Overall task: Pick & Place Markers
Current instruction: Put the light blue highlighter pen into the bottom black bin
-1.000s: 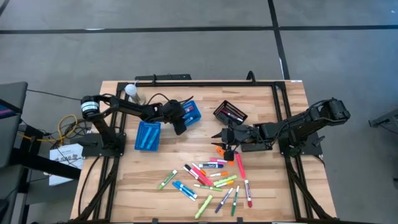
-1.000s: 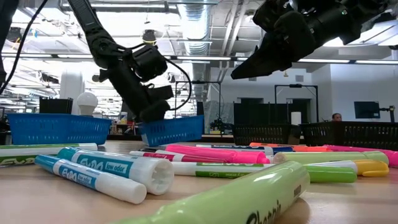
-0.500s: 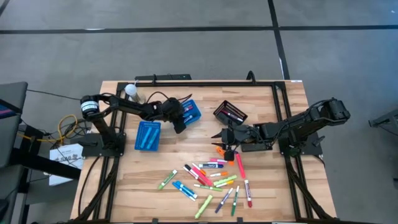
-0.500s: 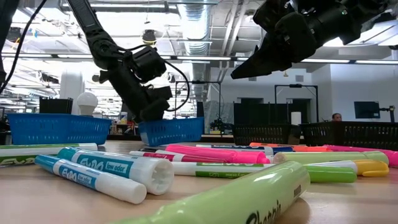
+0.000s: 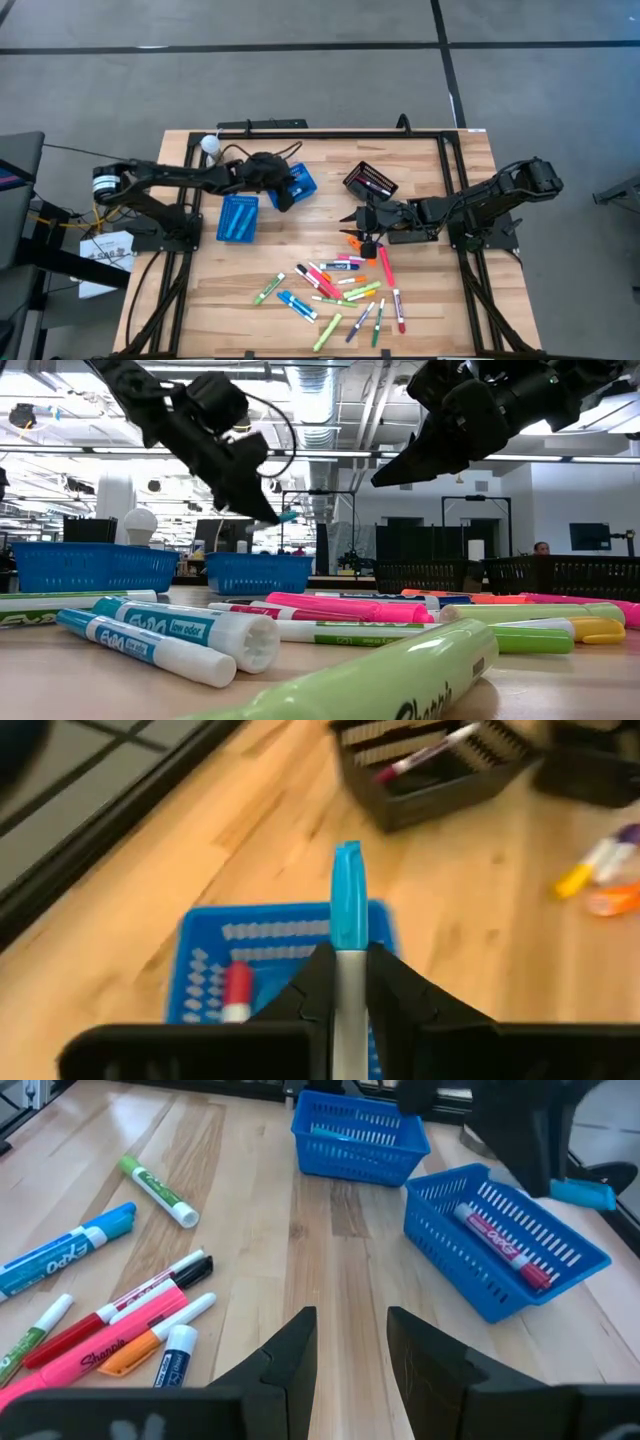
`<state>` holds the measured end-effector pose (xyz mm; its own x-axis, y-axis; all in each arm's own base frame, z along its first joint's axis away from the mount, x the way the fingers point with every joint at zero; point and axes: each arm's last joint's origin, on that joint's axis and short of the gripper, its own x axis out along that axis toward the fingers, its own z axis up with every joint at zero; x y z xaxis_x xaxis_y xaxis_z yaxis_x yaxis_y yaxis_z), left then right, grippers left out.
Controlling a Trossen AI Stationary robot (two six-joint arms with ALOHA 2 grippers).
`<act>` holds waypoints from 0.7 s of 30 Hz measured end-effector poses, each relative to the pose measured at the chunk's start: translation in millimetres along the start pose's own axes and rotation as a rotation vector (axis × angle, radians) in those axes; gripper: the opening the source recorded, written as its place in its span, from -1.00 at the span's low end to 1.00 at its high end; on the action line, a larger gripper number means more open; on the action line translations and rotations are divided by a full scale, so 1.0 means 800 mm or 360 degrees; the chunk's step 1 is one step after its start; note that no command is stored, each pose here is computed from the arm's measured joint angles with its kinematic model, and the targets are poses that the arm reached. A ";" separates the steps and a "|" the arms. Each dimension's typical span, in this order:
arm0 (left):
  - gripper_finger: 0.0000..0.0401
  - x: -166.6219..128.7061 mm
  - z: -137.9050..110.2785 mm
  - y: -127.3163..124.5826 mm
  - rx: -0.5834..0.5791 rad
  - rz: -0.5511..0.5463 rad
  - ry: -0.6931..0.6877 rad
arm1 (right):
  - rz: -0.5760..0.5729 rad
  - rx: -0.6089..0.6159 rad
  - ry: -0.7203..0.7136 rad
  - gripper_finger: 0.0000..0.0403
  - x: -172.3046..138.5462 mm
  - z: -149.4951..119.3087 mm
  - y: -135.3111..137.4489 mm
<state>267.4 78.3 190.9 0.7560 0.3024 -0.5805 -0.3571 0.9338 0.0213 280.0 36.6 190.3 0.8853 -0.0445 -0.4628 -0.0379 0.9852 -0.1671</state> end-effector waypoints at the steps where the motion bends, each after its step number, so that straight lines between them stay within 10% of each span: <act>1: -0.83 -0.002 0.001 -0.006 0.0015 -0.0023 -0.0010 | 0.0000 0.0001 -0.0003 -0.44 0.000 0.000 0.000; 21: -0.82 -0.034 0.007 -0.122 0.0263 -0.0436 -0.0299 | 0.0217 0.0210 -0.0347 -0.44 0.053 -0.001 -0.014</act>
<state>284.6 -19.8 209.1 0.9042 0.0525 -0.4238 -0.0458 0.9986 0.0260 317.5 23.5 171.7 0.9554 0.1125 -0.2731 -0.1156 0.9933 0.0050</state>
